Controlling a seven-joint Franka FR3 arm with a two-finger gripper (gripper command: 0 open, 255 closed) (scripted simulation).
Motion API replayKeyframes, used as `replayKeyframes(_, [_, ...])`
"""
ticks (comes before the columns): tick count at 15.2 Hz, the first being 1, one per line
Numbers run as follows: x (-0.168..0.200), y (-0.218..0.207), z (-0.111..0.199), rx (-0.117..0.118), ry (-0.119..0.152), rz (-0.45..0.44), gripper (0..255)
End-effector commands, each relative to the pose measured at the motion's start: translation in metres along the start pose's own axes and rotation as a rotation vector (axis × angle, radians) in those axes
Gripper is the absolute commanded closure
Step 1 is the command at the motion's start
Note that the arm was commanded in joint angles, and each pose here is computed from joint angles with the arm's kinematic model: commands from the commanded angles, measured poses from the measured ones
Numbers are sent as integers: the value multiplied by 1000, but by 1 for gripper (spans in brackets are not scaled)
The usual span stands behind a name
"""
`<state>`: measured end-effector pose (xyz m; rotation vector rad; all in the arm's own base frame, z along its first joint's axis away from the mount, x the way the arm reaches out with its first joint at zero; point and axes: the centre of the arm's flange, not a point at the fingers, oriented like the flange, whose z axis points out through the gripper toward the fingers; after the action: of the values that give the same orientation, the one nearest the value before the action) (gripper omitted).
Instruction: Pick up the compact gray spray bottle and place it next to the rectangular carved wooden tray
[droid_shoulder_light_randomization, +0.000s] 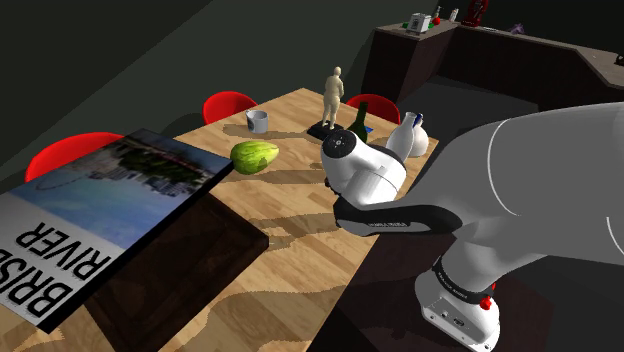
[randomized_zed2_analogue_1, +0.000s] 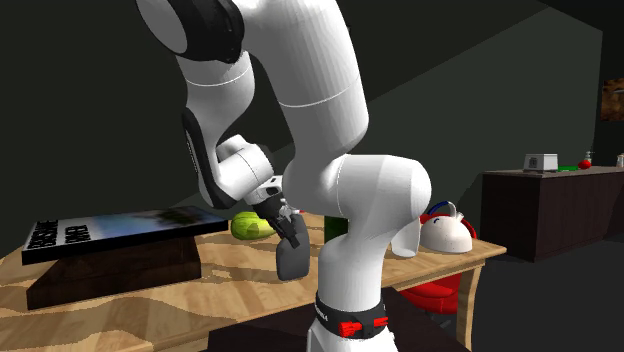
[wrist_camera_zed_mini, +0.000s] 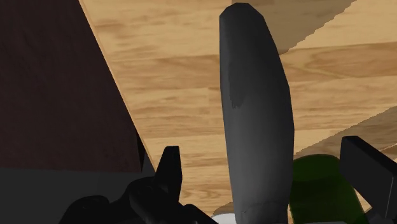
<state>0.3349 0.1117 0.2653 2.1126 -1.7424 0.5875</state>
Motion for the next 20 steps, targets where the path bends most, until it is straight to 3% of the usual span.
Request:
replayKeyframes(1, [0, 0, 0, 0, 0, 0, 0])
replayKeyframes(3, [0, 0, 0, 0, 0, 0, 0])
replayKeyframes(4, [0, 0, 0, 0, 0, 0, 255])
replayKeyframes(13, [0, 0, 0, 0, 0, 0, 255])
replayKeyframes(20, [19, 0, -32, 0, 0, 0, 255])
